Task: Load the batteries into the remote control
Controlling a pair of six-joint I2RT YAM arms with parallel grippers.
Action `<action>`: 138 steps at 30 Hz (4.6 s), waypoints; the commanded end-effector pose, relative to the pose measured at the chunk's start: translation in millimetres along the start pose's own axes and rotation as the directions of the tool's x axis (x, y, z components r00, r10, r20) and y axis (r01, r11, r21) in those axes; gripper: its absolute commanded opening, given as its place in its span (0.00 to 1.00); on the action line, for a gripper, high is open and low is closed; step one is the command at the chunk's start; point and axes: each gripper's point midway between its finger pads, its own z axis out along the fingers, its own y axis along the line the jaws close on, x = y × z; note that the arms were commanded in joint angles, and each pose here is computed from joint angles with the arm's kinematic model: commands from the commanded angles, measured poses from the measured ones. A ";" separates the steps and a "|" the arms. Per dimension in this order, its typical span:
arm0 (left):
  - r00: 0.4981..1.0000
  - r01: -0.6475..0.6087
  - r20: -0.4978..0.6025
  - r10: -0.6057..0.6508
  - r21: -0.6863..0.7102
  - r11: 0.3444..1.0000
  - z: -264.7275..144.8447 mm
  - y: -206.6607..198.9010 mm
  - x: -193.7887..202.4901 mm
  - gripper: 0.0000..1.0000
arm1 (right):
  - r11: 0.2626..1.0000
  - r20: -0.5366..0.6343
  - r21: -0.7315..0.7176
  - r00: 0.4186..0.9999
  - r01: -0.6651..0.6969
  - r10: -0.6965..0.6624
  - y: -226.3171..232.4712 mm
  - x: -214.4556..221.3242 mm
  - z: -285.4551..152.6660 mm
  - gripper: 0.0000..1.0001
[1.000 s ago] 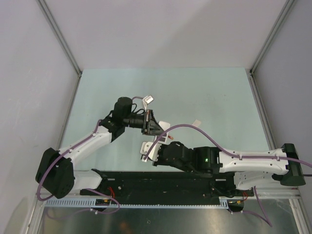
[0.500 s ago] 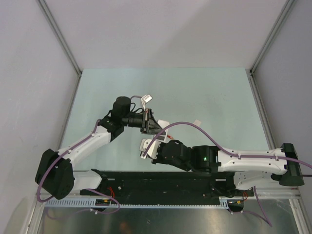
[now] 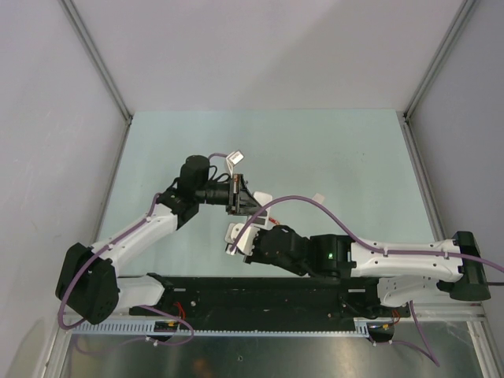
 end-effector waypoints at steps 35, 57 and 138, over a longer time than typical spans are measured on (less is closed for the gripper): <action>1.000 -0.024 0.016 0.023 0.112 0.993 -20.0 -54.4 -13.4 0.00 | 0.986 -0.280 -0.012 0.947 0.163 -0.160 17.2 66.4 7.3 0.31; 0.999 0.030 0.029 -0.032 0.067 0.997 -12.3 -32.8 -16.2 0.00 | 0.997 -0.163 0.063 0.986 0.035 -0.024 -3.7 21.8 -6.5 0.47; 0.934 0.048 0.355 -0.040 -0.014 0.999 -9.3 -1.2 -69.9 0.00 | 0.491 0.139 0.061 0.495 -0.869 0.858 -88.1 -27.7 -37.4 1.00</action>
